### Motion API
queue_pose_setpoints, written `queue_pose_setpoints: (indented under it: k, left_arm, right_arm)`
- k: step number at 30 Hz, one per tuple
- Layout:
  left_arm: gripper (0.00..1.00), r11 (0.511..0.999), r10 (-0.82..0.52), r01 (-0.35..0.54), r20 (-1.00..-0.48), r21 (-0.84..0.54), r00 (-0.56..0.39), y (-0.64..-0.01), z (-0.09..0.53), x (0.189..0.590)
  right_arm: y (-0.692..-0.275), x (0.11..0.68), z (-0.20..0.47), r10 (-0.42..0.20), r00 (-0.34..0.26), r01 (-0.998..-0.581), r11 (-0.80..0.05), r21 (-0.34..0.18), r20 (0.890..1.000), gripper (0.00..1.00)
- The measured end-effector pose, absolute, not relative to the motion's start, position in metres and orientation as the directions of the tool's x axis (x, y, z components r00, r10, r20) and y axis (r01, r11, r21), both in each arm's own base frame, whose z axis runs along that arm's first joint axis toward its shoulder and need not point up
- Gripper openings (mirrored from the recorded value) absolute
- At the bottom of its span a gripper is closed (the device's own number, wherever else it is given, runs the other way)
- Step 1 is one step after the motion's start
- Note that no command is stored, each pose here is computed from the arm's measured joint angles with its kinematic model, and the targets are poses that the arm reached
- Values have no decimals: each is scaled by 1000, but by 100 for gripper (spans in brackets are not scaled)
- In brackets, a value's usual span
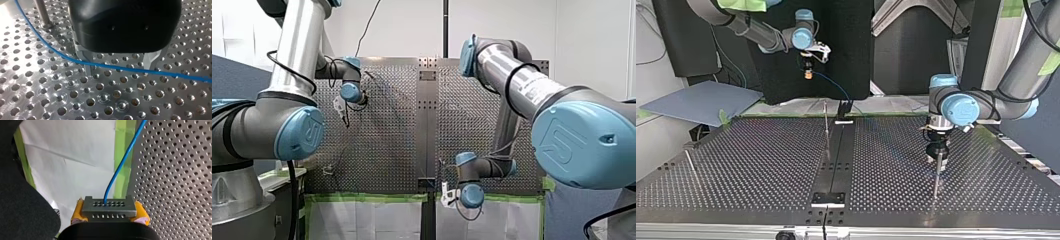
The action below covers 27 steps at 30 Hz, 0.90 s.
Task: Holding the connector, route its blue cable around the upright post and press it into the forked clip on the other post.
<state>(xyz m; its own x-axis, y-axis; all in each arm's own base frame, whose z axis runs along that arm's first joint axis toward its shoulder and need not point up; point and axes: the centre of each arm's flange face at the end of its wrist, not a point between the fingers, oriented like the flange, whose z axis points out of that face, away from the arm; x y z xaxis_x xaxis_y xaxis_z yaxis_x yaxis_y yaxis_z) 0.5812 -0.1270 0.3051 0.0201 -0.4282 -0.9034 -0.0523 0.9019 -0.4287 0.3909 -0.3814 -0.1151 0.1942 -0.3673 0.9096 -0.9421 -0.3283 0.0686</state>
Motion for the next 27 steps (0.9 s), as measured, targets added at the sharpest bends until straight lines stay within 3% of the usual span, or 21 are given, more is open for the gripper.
queue_pose_setpoints:
  k: [7,27]
  left_arm:
    - [98,902,-428,-56,-904,-428,16,-127,305,581]
    - [98,902,-425,-74,-905,-425,13,-125,304,580]
  right_arm:
    - [-389,384,-89,-345,190,-944,-321,75,919,2]
    - [-411,387,-5,-193,120,-935,-350,46,974,2]
